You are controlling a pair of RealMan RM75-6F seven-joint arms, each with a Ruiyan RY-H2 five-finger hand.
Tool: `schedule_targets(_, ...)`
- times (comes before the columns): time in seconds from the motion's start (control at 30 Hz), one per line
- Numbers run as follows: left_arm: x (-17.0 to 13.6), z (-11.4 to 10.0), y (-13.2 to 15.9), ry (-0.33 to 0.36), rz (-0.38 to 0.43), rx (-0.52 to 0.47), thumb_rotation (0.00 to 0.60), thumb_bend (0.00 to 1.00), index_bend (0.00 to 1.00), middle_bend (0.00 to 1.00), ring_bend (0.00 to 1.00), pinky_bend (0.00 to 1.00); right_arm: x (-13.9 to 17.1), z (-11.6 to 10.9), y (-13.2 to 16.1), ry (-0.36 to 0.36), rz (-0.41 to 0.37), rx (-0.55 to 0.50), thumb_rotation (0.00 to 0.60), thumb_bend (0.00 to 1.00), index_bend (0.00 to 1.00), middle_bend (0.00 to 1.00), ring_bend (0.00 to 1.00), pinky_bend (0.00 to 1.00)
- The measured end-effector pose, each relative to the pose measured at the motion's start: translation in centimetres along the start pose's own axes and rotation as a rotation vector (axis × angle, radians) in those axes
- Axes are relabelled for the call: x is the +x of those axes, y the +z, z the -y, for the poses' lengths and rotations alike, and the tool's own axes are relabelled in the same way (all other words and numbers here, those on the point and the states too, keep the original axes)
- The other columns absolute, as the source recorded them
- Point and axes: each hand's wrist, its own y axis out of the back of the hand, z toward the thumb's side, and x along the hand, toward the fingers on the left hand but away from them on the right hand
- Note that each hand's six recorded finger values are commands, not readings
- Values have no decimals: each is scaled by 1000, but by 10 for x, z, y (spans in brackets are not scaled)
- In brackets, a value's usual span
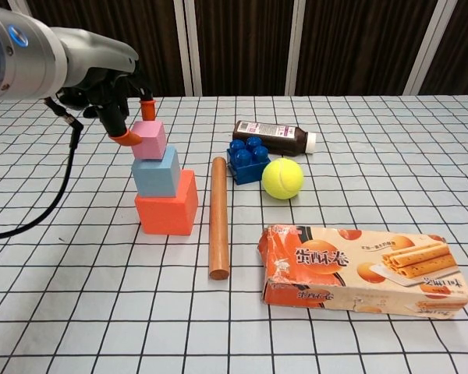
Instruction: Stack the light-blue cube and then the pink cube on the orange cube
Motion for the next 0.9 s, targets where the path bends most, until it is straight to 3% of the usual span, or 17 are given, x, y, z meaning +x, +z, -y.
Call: schedule_targets(0.9,0,3,5,0,10,0,600,392,407,834,801,908,1,-1,-1,-1,1,-8,600,129,0,7,14,103)
